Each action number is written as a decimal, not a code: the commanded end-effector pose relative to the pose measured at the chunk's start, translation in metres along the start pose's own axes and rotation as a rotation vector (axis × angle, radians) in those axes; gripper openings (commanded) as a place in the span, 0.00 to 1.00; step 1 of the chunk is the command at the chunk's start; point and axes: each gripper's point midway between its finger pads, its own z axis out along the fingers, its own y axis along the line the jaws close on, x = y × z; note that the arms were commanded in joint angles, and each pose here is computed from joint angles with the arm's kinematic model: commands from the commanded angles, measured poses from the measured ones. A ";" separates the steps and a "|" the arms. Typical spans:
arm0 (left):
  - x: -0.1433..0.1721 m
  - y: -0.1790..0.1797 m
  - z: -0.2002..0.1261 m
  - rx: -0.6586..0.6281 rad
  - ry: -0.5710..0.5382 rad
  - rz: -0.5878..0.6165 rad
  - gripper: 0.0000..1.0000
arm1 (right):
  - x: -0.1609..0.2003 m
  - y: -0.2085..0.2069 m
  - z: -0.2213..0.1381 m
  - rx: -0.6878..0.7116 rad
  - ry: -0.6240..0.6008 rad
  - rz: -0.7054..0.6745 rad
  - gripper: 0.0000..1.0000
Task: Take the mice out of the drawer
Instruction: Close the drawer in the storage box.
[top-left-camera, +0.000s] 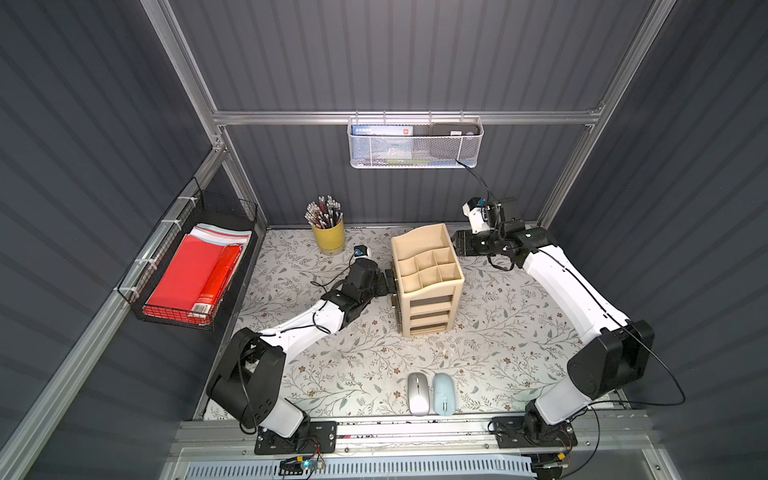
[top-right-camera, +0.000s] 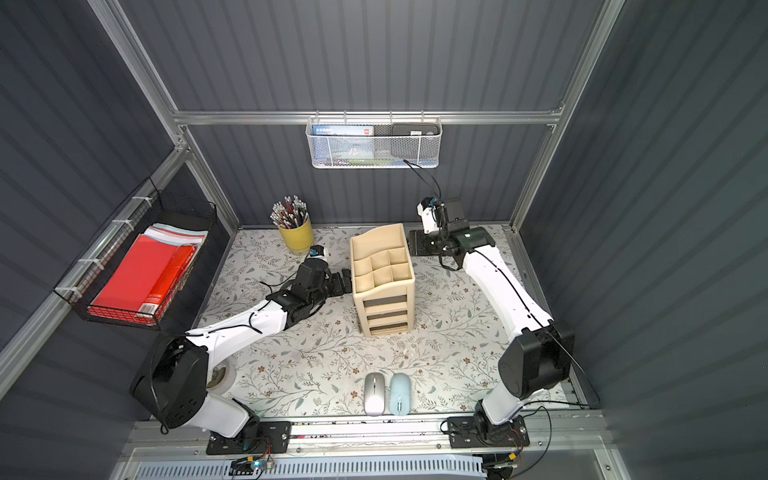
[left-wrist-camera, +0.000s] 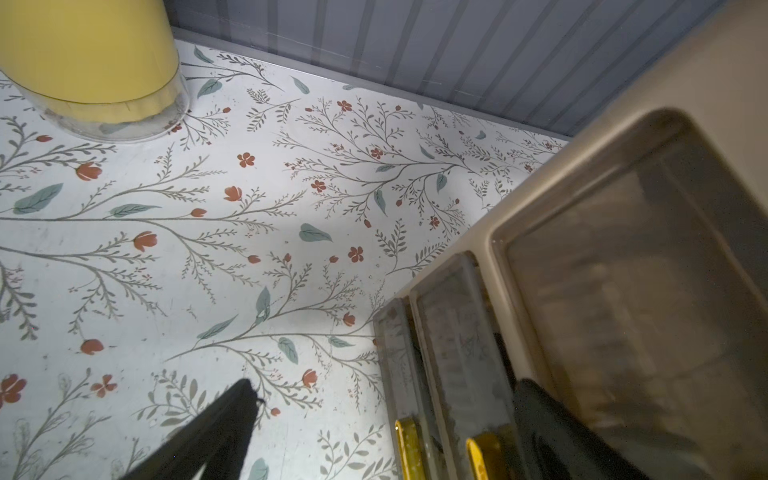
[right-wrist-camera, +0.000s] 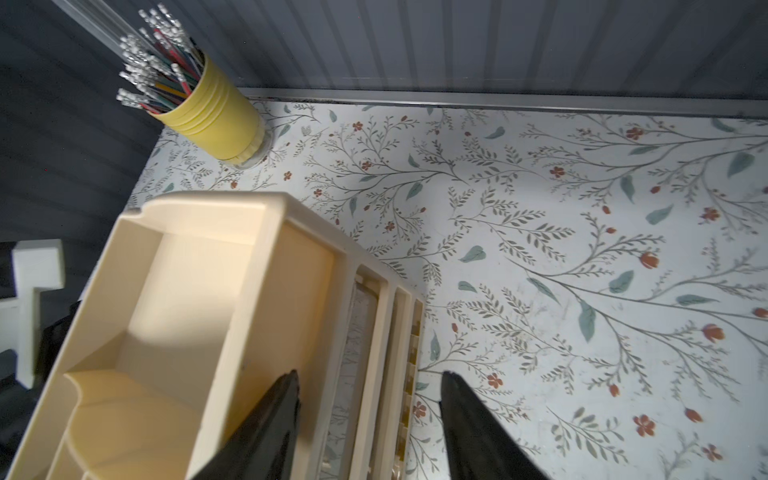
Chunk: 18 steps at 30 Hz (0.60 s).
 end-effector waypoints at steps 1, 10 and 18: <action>-0.016 -0.029 -0.002 0.077 -0.040 0.037 0.99 | -0.016 -0.018 -0.016 0.099 -0.069 0.040 0.65; -0.017 0.011 -0.019 -0.092 -0.042 0.036 0.99 | -0.058 -0.020 -0.037 0.011 -0.137 0.073 0.72; -0.030 0.050 -0.014 -0.054 0.045 -0.084 0.99 | -0.047 0.009 -0.022 -0.016 -0.068 0.010 0.71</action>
